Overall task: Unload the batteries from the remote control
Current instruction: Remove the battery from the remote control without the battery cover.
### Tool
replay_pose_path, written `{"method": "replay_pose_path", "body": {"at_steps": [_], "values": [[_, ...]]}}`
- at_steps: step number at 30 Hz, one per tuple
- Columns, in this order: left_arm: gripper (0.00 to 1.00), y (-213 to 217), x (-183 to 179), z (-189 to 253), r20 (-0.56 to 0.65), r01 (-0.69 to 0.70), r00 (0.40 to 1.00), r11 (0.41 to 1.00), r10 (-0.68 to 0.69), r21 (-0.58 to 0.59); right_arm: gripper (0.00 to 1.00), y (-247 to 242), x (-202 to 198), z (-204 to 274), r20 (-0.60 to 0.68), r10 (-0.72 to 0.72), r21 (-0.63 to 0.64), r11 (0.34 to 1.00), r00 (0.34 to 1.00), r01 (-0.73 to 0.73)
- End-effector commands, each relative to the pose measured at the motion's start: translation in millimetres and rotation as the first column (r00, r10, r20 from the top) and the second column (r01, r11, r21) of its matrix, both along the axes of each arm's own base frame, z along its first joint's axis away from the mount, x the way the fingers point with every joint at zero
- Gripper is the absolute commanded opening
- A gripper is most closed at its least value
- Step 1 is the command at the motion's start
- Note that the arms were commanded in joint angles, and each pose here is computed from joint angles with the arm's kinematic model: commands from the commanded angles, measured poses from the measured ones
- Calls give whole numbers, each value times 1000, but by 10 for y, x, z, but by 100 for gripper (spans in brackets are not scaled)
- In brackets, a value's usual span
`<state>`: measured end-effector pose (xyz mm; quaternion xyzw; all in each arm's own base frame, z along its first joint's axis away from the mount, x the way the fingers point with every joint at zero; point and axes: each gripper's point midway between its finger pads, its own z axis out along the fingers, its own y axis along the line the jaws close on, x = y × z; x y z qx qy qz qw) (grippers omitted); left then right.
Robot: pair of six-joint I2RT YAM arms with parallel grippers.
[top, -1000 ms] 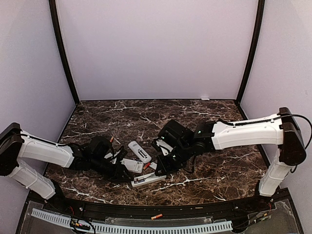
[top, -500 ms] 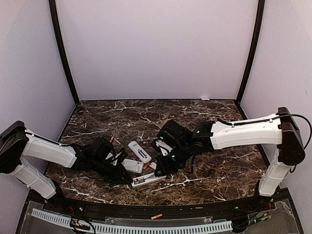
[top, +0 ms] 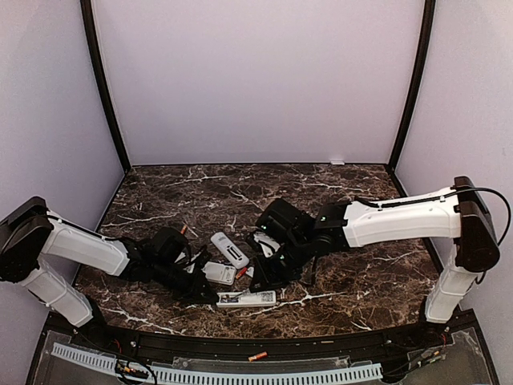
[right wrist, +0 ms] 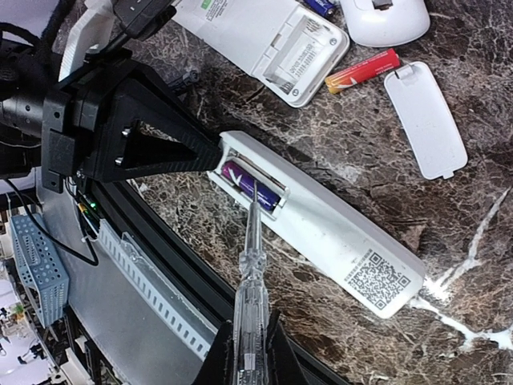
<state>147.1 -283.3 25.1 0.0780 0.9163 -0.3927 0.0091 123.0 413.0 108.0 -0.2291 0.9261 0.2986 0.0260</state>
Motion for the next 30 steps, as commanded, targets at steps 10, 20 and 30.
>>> {"method": "replay_pose_path", "body": {"at_steps": [10, 20, 30], "values": [[7, 64, -39, -111, -9, 10, 1000, 999, -10, 49, 0, -41, -40, 86, -1, -31, -10, 999, 1000, 31], [12, 1, 25, -56, 22, 28, 999, 999, -29, 39, 0, -164, 127, 190, 51, 23, 22, 999, 998, -24], [11, -94, 81, -66, 23, 61, 998, 997, -62, 38, 0, -115, 110, 139, 3, 126, 90, 988, 992, -125]]}}
